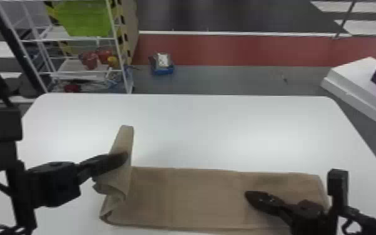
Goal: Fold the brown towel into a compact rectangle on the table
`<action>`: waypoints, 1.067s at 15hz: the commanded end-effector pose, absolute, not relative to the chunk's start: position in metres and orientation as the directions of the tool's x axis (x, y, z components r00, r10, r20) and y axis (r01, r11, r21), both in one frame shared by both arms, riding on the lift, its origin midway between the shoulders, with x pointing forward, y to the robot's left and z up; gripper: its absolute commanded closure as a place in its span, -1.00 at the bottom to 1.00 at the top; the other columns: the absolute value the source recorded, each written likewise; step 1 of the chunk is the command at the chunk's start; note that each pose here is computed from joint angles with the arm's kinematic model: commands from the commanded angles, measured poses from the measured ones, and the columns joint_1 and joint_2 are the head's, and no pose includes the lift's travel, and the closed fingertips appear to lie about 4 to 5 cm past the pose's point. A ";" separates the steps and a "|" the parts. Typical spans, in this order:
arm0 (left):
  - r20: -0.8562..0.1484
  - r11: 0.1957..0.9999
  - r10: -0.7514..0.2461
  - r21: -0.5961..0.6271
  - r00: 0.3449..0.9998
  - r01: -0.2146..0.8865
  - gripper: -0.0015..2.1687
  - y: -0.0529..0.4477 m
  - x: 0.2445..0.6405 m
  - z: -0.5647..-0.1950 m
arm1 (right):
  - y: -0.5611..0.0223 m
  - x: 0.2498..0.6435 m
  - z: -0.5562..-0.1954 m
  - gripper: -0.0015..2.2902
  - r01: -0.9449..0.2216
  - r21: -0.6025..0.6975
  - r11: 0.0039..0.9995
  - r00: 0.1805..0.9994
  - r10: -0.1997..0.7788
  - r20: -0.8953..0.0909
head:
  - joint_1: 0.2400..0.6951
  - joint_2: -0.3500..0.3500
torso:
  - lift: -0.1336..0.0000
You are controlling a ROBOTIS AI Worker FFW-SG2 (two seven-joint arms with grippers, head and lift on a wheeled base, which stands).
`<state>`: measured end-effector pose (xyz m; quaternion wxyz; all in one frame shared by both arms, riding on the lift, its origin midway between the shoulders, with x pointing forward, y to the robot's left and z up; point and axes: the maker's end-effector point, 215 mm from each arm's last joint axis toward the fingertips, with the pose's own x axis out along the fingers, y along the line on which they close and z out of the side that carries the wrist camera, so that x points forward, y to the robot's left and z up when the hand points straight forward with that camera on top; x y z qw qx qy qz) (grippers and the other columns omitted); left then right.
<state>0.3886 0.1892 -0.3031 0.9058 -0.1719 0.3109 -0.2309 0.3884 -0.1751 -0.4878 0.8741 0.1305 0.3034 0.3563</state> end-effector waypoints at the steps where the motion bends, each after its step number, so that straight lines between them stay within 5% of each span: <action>1: -0.468 0.828 -0.536 -0.455 0.703 0.328 0.44 0.185 0.388 -0.295 | -0.156 0.393 -0.490 0.76 -0.562 0.451 0.693 0.543 0.721 -0.431 | 1.00 0.06 | -0.84; 8: -0.416 0.813 -0.561 -0.436 0.716 0.384 0.44 0.172 0.395 -0.267 | -0.124 0.396 -0.492 0.74 -0.583 0.475 0.660 0.515 0.752 -0.413 | 1.00 0.23 | -0.84; 12: -0.431 0.817 -0.562 -0.423 0.706 0.391 0.44 0.160 0.397 -0.271 | -0.144 0.395 -0.473 0.55 -0.570 0.490 0.660 0.564 0.748 -0.351 | 1.00 0.20 | -0.84; 14: -0.436 0.814 -0.568 -0.427 0.698 0.395 0.44 0.155 0.396 -0.274 | -0.157 0.398 -0.461 -0.19 -0.578 0.469 0.668 0.599 0.738 -0.311 | 1.00 0.10 | -0.84; 15: -0.441 0.813 -0.570 -0.428 0.693 0.396 0.44 0.153 0.396 -0.276 | -0.164 0.401 -0.455 -0.81 -0.579 0.460 0.673 0.617 0.731 -0.291 | 1.00 0.07 | -0.84; 16: -0.444 0.813 -0.570 -0.428 0.692 0.395 0.46 0.152 0.396 -0.278 | -0.169 0.402 -0.451 -0.99 -0.581 0.456 0.674 0.628 0.728 -0.276 | 1.00 0.04 | -0.84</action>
